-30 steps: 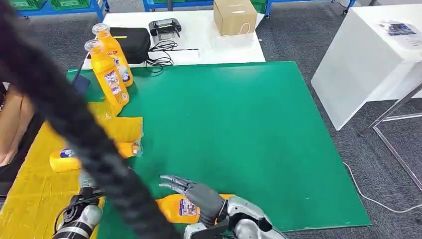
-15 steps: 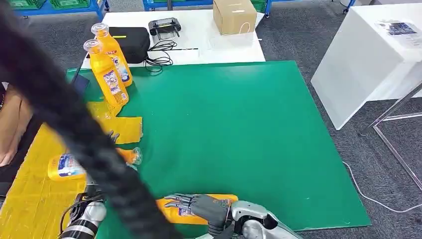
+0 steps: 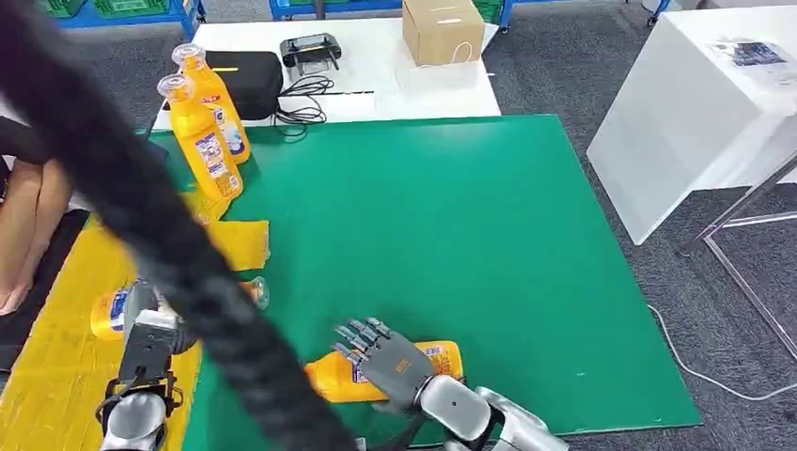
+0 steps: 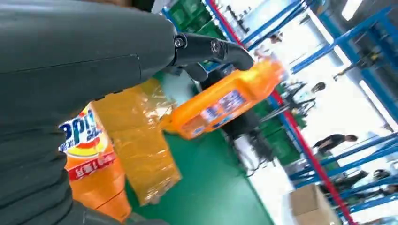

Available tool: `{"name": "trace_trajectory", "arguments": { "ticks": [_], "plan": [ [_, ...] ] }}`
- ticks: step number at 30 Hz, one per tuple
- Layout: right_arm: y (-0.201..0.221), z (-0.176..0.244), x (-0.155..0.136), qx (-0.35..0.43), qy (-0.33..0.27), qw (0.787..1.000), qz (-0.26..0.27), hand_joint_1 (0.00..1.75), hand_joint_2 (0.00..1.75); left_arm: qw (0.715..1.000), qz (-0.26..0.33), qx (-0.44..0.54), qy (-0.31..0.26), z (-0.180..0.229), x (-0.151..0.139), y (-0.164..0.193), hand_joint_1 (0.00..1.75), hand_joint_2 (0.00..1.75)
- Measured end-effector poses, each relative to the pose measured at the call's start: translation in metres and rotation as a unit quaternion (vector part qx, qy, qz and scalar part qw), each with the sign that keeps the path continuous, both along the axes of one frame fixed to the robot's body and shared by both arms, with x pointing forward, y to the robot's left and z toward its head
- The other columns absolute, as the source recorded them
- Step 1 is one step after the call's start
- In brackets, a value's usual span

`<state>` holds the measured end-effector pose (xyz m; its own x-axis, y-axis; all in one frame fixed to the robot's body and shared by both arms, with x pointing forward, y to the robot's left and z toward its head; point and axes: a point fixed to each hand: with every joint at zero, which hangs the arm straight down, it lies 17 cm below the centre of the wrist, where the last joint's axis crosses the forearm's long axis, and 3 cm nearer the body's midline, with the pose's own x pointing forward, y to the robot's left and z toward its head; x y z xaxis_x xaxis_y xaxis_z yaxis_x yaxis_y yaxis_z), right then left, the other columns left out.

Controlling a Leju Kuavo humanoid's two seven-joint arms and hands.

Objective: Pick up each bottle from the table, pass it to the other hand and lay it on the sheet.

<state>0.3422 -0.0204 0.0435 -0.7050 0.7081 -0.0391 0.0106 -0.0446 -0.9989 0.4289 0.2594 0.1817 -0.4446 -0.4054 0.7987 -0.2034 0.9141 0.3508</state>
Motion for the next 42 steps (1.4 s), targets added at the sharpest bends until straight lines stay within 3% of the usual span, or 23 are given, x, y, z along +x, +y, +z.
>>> {"name": "trace_trajectory", "arguments": {
  "ticks": [7, 15, 26, 36, 42],
  "plan": [
    [0.000, 0.012, 0.012, -0.038, -0.065, 0.997, -0.027, 0.00, 1.75, 0.998, 0.001, -0.054, -0.012, 0.013, -0.014, 0.010, 0.00, 1.75],
    [-0.005, 0.025, 0.031, -0.050, -0.083, 0.994, -0.051, 0.00, 1.75, 0.996, 0.014, -0.084, -0.014, 0.014, -0.023, 0.025, 0.00, 1.75],
    [-0.037, 0.017, 0.054, -0.071, -0.067, 0.989, -0.114, 0.00, 1.75, 0.995, 0.030, -0.097, -0.002, 0.003, -0.032, 0.037, 0.00, 1.75],
    [-0.049, 0.015, 0.062, -0.073, -0.063, 0.987, -0.129, 0.00, 1.75, 0.995, 0.032, -0.099, 0.001, 0.000, -0.034, 0.038, 0.00, 1.75],
    [-0.064, 0.006, 0.069, -0.070, -0.031, 0.985, -0.154, 0.00, 1.75, 0.995, 0.030, -0.099, 0.002, 0.000, -0.033, 0.037, 0.00, 1.75]
  ]
}}
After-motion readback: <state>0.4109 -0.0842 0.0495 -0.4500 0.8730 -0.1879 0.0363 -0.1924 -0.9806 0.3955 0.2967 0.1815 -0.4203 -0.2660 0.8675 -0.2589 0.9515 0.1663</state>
